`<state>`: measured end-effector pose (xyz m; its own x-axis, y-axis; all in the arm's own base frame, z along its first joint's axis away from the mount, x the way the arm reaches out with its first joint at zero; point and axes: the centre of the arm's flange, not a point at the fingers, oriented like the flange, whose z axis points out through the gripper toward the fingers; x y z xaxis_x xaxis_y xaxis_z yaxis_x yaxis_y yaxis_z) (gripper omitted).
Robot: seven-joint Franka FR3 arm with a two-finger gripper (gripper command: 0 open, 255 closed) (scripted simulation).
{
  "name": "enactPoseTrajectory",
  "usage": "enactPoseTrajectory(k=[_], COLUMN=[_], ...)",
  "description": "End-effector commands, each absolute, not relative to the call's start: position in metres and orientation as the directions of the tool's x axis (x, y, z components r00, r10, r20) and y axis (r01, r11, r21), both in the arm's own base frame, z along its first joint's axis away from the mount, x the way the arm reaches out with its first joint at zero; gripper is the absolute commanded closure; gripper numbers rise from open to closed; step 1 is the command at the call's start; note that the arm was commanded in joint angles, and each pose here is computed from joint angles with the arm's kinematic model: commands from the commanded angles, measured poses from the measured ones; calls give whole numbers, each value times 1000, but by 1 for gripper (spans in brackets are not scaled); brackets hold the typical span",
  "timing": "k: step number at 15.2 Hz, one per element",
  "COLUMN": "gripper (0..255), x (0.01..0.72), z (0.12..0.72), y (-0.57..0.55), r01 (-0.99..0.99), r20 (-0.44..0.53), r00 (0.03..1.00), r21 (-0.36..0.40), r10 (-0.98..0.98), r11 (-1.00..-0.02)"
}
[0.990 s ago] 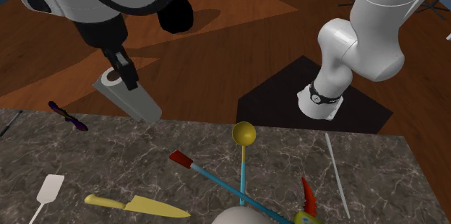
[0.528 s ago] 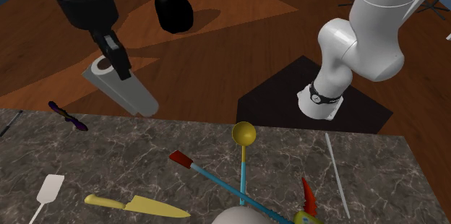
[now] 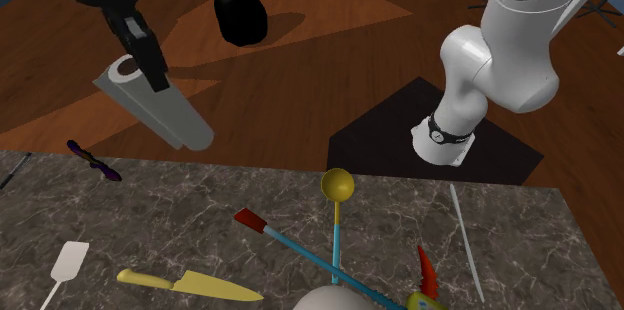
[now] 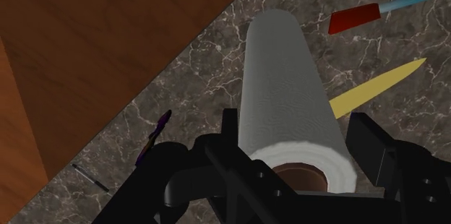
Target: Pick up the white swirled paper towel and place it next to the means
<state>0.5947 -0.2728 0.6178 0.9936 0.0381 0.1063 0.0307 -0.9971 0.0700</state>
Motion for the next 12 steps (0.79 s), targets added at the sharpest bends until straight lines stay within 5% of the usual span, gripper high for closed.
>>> enactPoseTrajectory(k=[1,12], gripper=[255,255], x=[594,594], z=[629,687], y=[-271,-271], r01=[31,31], r20=[106,106], r00=[994,994], r21=[70,70], r10=[38,38], r11=[-997,-997])
